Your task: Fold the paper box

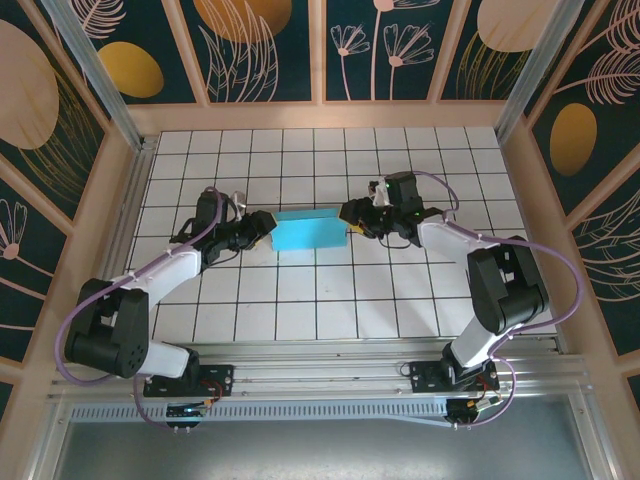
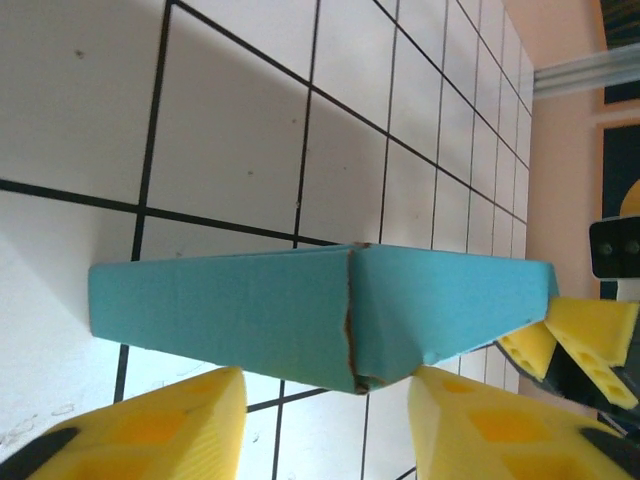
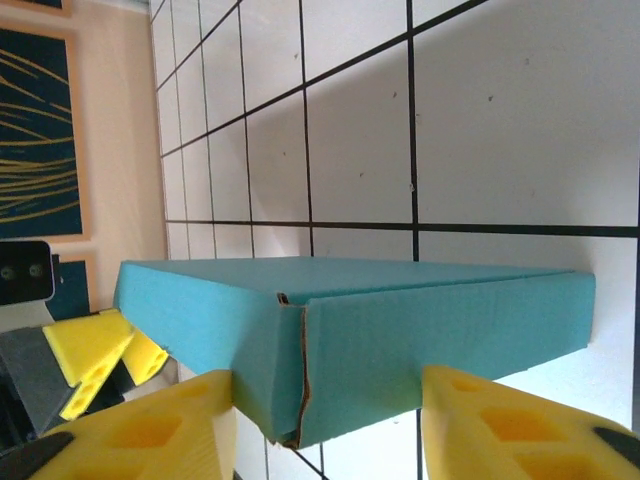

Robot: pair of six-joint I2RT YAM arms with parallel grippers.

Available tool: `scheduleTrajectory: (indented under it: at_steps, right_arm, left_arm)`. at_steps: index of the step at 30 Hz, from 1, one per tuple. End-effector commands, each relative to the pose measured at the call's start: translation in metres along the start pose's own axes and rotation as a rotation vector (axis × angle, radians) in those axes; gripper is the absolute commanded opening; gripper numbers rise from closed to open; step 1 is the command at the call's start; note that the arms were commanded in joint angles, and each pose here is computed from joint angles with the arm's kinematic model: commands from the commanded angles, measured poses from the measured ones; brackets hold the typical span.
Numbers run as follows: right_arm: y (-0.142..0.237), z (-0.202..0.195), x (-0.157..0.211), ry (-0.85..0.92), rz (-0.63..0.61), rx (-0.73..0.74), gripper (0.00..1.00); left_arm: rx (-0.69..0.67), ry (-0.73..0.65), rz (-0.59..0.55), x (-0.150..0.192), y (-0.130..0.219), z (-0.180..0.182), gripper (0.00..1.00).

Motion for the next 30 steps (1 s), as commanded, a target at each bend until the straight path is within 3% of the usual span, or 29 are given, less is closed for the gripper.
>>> scheduleTrajectory:
  at_steps: [1,11,18,24,30]
  right_arm:
    - [-0.008,-0.035,0.008,-0.025,-0.01,0.146,0.4]
    - [0.016,-0.031,0.038,0.002,-0.022,0.114,0.45]
    - [0.051,-0.061,0.082,-0.044,-0.06,0.145,0.55]
    - [0.061,-0.052,0.082,-0.02,-0.104,0.149,0.66]
    - [0.041,-0.071,0.071,-0.099,-0.146,0.184,0.68]
  left_arm:
    - [-0.066,0.046,0.05,0.019,-0.005,0.021,0.41]
    - [-0.041,0.012,0.111,0.045,0.006,0.017,0.39]
    - [-0.05,0.065,0.124,0.084,0.026,0.024,0.5]
    - [-0.062,-0.004,0.044,0.072,0.043,0.008,0.62]
    - [-0.094,-0.057,0.071,0.059,0.016,0.015,0.64]
Point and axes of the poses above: each hand's point on the last joint's axis, 136 mm out from that joint toward the fingers, its own y axis back along the fingers, its own z axis along the line the jaws close on, x = y × z, the point moved 8 cm from there along y, back along the fingers, and after that the axes turned 12 degrees about -y, right-handed, at the moved point
